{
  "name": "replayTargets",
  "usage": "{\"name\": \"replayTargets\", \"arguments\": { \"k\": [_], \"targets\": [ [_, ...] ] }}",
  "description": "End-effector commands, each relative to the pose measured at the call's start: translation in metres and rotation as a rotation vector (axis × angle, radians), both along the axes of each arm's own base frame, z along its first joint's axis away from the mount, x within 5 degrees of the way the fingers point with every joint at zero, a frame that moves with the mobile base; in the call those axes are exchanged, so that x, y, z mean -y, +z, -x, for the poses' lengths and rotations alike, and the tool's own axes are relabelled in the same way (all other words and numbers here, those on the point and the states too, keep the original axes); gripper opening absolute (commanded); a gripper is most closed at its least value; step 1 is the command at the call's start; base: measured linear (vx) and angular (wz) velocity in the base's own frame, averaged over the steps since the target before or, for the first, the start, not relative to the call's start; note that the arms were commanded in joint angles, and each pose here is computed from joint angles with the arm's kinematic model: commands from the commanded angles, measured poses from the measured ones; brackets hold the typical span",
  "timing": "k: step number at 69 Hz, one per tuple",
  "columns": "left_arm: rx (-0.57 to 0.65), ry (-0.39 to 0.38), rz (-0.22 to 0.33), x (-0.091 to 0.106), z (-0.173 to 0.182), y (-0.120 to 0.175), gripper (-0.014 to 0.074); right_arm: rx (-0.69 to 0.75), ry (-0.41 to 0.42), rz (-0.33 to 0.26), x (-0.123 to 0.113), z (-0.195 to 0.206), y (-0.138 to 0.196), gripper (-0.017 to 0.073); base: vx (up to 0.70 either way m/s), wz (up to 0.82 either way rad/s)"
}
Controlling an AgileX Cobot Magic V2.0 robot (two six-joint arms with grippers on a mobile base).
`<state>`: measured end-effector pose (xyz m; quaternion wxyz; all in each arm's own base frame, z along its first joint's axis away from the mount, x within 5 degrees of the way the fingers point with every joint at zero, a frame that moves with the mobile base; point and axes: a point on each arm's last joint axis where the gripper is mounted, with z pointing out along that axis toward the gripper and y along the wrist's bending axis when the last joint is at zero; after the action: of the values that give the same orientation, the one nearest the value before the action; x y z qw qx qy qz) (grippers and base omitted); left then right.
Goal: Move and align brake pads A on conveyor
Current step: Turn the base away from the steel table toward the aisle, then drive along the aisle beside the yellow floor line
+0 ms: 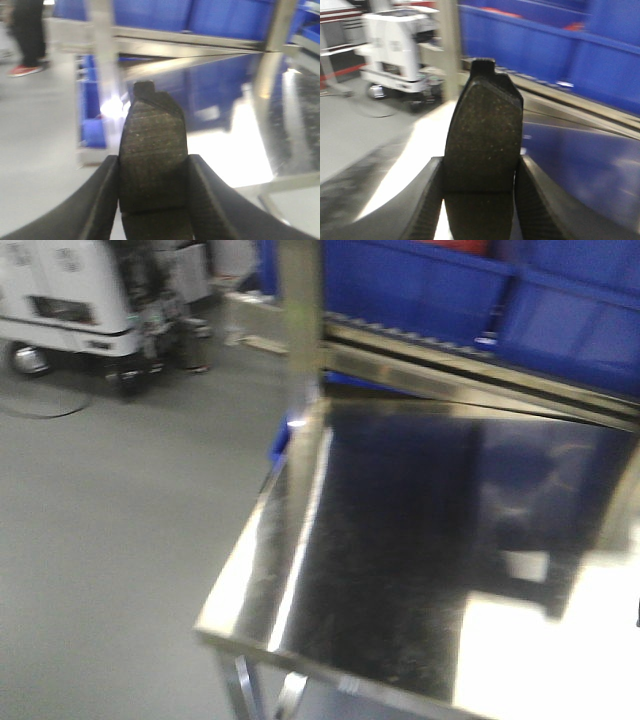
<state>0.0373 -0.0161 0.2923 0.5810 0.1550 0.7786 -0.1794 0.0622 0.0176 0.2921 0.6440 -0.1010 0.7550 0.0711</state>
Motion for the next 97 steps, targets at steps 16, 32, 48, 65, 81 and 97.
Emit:
{"name": "replayTargets", "arguments": {
  "k": [16, 32, 48, 65, 81, 97],
  "targets": [
    [0.099, -0.014, 0.056, 0.0015, -0.0006, 0.0172, -0.0006, 0.105, -0.023, -0.022, 0.0018, -0.0007, 0.0162, -0.0005, -0.23, 0.92],
    [0.099, -0.014, 0.056, 0.0015, -0.0006, 0.0172, -0.0006, 0.105, -0.023, -0.022, 0.0018, -0.0007, 0.0162, -0.0005, -0.23, 0.88],
    [0.099, -0.014, 0.056, 0.0015, -0.0006, 0.0172, -0.0006, 0.105, -0.023, -0.022, 0.0018, -0.0007, 0.0162, -0.0005, -0.21, 0.82],
    [0.099, -0.014, 0.056, 0.0015, -0.0006, 0.0172, -0.0006, 0.105, -0.023, -0.022, 0.0018, -0.0007, 0.0162, -0.0005, -0.2, 0.82],
    [0.099, -0.014, 0.056, 0.0015, -0.0006, 0.0172, -0.0006, 0.105, -0.023, -0.022, 0.0018, -0.0007, 0.0162, -0.0005, -0.13, 0.87],
    [0.099, -0.014, 0.056, 0.0015, -0.0006, 0.0172, -0.0006, 0.105, -0.023, -0.022, 0.0018, -0.0007, 0.0162, -0.0005, -0.03, 0.84]
  ]
}}
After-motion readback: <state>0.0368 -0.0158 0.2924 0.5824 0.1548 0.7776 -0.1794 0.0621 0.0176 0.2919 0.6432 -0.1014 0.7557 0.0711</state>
